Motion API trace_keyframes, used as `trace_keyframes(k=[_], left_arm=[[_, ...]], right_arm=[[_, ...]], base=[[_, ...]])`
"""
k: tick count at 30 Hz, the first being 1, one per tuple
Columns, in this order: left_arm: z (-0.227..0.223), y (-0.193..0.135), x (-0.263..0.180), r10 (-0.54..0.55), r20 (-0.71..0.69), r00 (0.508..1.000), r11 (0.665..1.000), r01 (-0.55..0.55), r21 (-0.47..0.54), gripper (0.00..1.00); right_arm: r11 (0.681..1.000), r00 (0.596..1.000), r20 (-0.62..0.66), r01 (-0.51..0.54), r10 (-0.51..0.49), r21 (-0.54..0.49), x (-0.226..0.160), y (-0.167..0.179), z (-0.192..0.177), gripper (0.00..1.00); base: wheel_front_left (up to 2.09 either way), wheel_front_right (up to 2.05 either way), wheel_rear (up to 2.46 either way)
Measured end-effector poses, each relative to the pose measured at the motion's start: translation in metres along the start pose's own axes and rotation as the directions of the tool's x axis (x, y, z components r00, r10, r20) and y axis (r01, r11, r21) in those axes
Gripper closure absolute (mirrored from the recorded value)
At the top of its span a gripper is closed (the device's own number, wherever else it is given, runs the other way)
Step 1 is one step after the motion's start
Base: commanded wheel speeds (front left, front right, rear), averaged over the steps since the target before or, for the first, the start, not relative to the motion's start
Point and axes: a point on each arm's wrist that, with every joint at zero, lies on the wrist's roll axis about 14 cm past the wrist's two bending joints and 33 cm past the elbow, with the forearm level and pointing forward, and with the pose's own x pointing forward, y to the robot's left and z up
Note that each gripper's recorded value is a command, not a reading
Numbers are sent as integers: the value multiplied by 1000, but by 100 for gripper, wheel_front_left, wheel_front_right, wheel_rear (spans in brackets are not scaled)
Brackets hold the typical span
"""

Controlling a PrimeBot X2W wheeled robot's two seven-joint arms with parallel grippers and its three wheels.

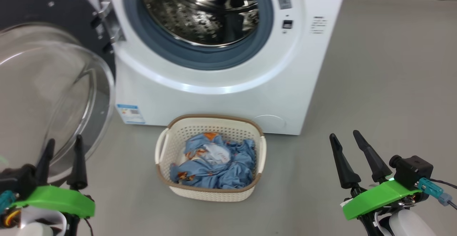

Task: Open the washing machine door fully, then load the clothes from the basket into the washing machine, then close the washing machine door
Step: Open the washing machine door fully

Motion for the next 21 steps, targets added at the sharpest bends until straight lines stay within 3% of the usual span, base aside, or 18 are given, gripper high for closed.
trace_keyframes(k=[21], left_arm=[[-11, -113, -12, -233, 15, 972, 966, 233, -110, 0]], right_arm=[[977, 978, 95, 196, -189, -82, -65, -62, 42, 0]], base=[[0, 0, 0]])
